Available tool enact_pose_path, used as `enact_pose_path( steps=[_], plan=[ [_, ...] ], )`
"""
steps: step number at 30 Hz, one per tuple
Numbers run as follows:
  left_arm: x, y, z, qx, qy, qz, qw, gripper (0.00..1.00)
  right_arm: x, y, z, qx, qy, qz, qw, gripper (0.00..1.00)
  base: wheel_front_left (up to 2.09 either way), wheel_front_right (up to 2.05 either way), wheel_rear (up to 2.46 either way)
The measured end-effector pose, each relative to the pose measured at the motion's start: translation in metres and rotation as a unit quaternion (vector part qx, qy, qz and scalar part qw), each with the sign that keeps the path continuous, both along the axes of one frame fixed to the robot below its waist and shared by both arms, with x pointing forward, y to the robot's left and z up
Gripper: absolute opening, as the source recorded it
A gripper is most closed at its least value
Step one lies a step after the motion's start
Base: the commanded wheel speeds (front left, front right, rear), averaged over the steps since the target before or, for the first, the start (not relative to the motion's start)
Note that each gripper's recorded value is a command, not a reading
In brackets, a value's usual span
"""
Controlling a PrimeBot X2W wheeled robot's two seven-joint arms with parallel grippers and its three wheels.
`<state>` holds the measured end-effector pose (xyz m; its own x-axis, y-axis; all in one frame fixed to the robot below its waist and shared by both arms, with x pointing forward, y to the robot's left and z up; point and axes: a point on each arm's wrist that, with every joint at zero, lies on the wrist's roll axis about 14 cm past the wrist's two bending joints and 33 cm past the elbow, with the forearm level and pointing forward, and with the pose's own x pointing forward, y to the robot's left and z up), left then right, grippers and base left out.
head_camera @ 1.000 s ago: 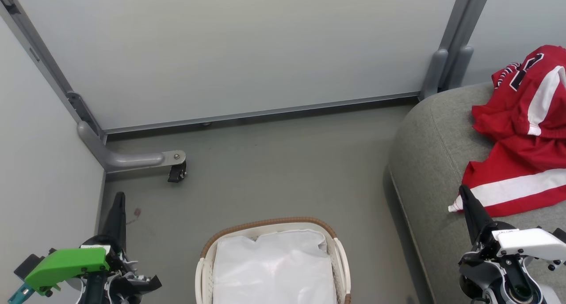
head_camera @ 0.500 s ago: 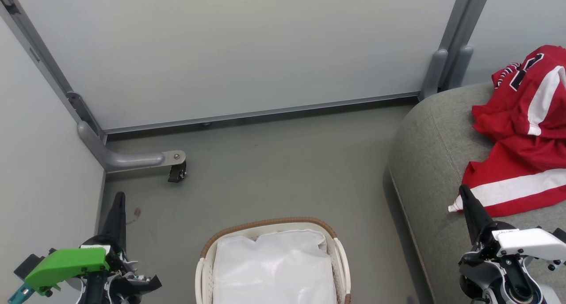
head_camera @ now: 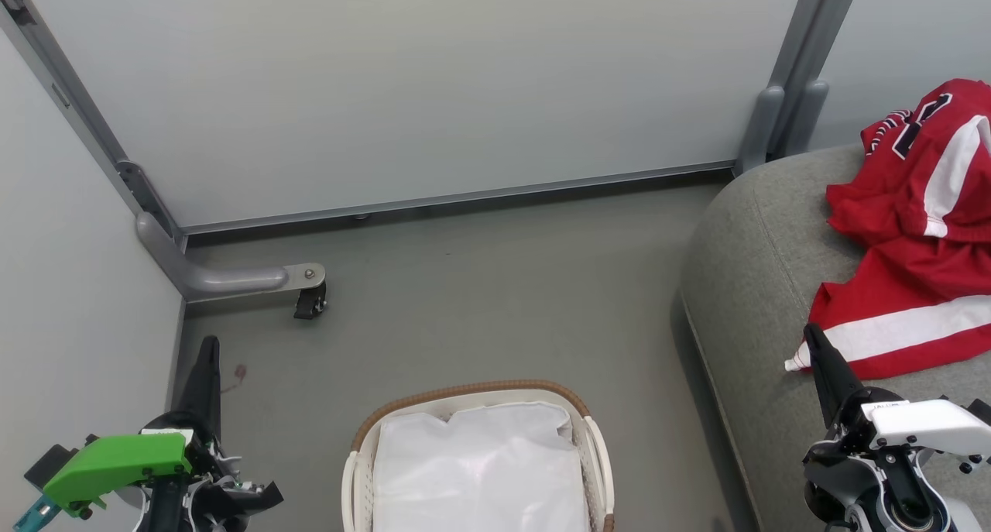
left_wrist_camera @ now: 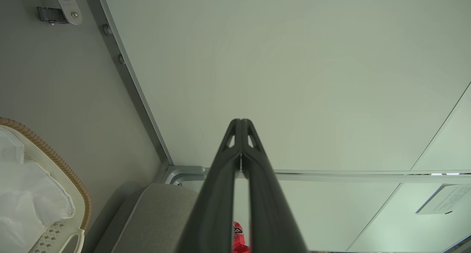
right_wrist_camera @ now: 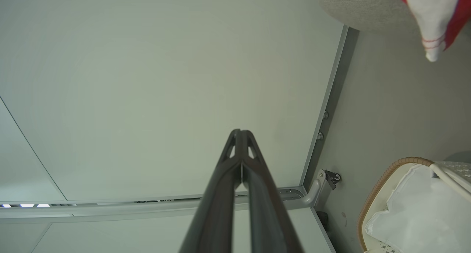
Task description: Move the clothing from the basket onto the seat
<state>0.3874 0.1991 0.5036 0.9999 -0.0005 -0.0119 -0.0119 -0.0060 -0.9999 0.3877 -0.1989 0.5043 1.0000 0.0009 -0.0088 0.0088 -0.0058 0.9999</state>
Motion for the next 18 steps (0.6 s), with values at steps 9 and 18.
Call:
enact_pose_path(
  steps=[9, 18],
  plan=[
    [0.0, 0.0, 0.0001, 0.0, 0.0, 0.0, 1.0, 0.0, 0.0, 0.0, 0.0, 0.0, 0.0, 0.0, 1.0, 0.0, 0.0, 0.0, 0.0],
    [0.0, 0.0, 0.0001, 0.0, 0.0, 0.0, 1.0, 0.0, 0.0, 0.0, 0.0, 0.0, 0.0, 0.0, 1.0, 0.0, 0.0, 0.0, 0.0]
  ],
)
